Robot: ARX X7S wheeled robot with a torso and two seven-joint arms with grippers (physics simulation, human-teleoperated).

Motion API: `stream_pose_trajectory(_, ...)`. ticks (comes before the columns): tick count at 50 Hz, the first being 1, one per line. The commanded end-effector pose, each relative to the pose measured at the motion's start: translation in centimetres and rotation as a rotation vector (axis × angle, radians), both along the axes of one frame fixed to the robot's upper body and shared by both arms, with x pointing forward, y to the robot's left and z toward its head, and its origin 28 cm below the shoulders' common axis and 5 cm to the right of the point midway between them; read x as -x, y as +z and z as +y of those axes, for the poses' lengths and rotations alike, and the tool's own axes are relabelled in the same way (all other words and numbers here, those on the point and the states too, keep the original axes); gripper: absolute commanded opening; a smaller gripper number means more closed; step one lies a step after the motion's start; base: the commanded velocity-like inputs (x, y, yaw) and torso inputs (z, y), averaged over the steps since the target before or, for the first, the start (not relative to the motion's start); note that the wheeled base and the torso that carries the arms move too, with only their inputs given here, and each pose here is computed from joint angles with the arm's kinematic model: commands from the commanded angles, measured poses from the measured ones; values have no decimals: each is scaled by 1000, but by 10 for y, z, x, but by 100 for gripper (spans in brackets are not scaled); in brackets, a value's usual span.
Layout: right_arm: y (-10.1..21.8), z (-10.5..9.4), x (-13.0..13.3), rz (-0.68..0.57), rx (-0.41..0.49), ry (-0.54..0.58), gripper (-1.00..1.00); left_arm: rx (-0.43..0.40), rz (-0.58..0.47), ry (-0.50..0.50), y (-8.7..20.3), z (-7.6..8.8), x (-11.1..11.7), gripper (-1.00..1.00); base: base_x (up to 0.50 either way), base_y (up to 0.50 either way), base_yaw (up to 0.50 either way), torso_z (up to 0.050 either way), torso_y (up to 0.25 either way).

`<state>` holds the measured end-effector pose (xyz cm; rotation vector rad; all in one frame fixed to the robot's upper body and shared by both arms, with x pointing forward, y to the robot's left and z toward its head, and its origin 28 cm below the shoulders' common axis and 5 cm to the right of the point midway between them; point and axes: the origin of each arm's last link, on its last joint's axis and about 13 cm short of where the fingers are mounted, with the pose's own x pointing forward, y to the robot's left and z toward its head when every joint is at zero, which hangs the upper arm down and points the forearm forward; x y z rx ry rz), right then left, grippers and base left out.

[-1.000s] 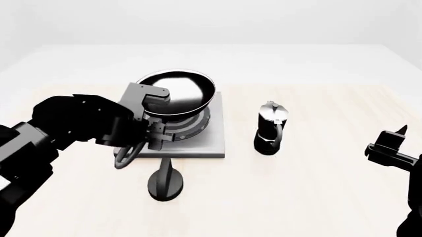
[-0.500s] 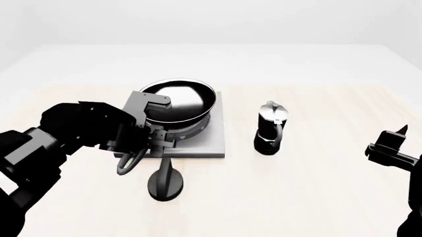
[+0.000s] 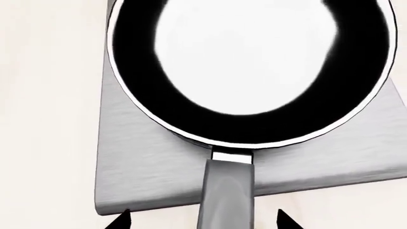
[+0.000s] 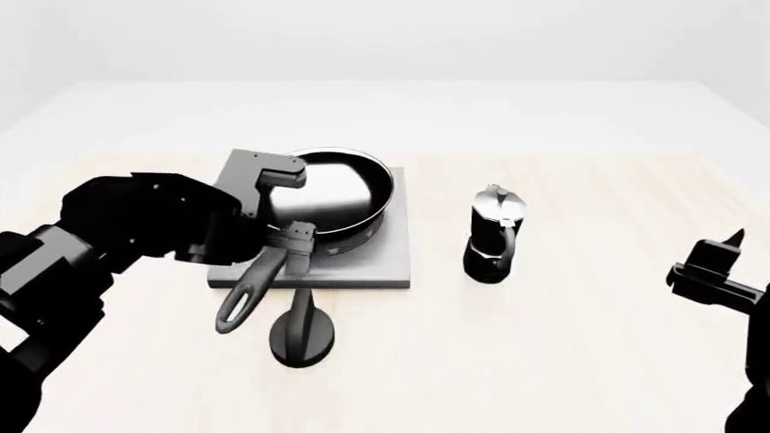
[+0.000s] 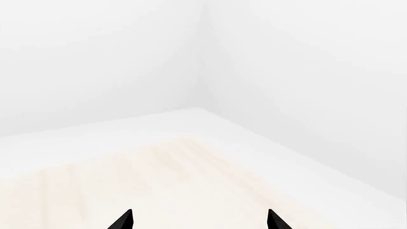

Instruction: Turn on the stove and put the frying pan on it.

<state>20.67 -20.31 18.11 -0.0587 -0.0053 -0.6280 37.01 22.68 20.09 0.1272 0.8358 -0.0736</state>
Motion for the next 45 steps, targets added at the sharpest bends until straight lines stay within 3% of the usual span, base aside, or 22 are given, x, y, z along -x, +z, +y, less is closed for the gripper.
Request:
stream_pose_trajectory(1,3,-1,0,-2,5,-3,100,1,-67,-56,46,0,6,100,0,0,0,10,0)
stream_pose_trajectory(2,5,0,0,-4,7,-3,100,22,-72,-125,68,-2,13,100,0,0,0,0,0)
stream_pose_trajectory(5,5,0,0,-4,8,-2,100,40,-116,-187,102,-4,26,100,0,0,0,0,0)
stream_pose_trajectory(10,6,3,-2,-5,10,7,100,-7,-193,-219,156,-2,54,100,0,0,0,0,0)
stream_pose_trajectory(11,6,4,-2,-5,11,11,100,14,-217,-255,172,-2,65,100,0,0,0,0,0)
stream_pose_trajectory(13,6,4,-1,-4,12,13,100,0,-241,-257,185,-2,74,100,0,0,0,0,0)
stream_pose_trajectory(14,7,4,-1,-4,12,15,100,50,-275,-299,198,-4,86,100,0,0,0,0,0)
stream_pose_trajectory(17,7,5,-2,-2,13,20,100,81,-353,-346,210,-8,107,100,0,0,0,0,0)
stream_pose_trajectory(21,8,8,-3,-3,16,38,100,136,-436,-373,194,-13,120,100,0,0,0,0,0)
stream_pose_trajectory(22,8,8,-3,-3,18,40,100,118,-456,-375,189,-13,121,100,0,0,0,0,0)
stream_pose_trajectory(24,10,9,-4,-4,22,45,100,196,-523,-372,181,-13,123,100,0,0,0,0,0)
stream_pose_trajectory(25,11,9,-4,-3,26,45,100,153,-515,-378,170,-12,124,100,0,0,0,0,0)
stream_pose_trajectory(26,11,9,-4,-3,28,45,100,186,-602,-402,168,-12,124,100,0,0,0,0,0)
stream_pose_trajectory(27,11,9,-5,-3,29,44,100,185,-555,-384,164,-11,125,100,0,0,0,0,0)
stream_pose_trajectory(28,12,9,-5,-7,28,45,100,224,-691,-407,164,-11,125,100,0,0,0,0,0)
stream_pose_trajectory(29,12,9,-5,-7,28,45,100,224,-691,-407,164,-11,125,100,0,0,0,0,0)
stream_pose_trajectory(30,16,11,-4,-45,28,69,100,170,-762,-427,161,-11,129,100,0,0,0,0,0)
stream_pose_trajectory(31,17,12,-4,-55,30,81,100,182,-796,-451,160,-12,131,100,0,0,0,0,0)
stream_pose_trajectory(36,27,24,-11,-105,37,232,100,143,-743,-551,122,-25,132,100,0,0,0,0,0)
stream_pose_trajectory(40,36,34,-18,-132,32,359,100,145,-733,-569,115,-30,126,100,0,0,0,0,0)
stream_pose_trajectory(45,49,55,-25,-185,100,522,100,140,-728,-625,110,-39,120,100,0,0,0,0,0)
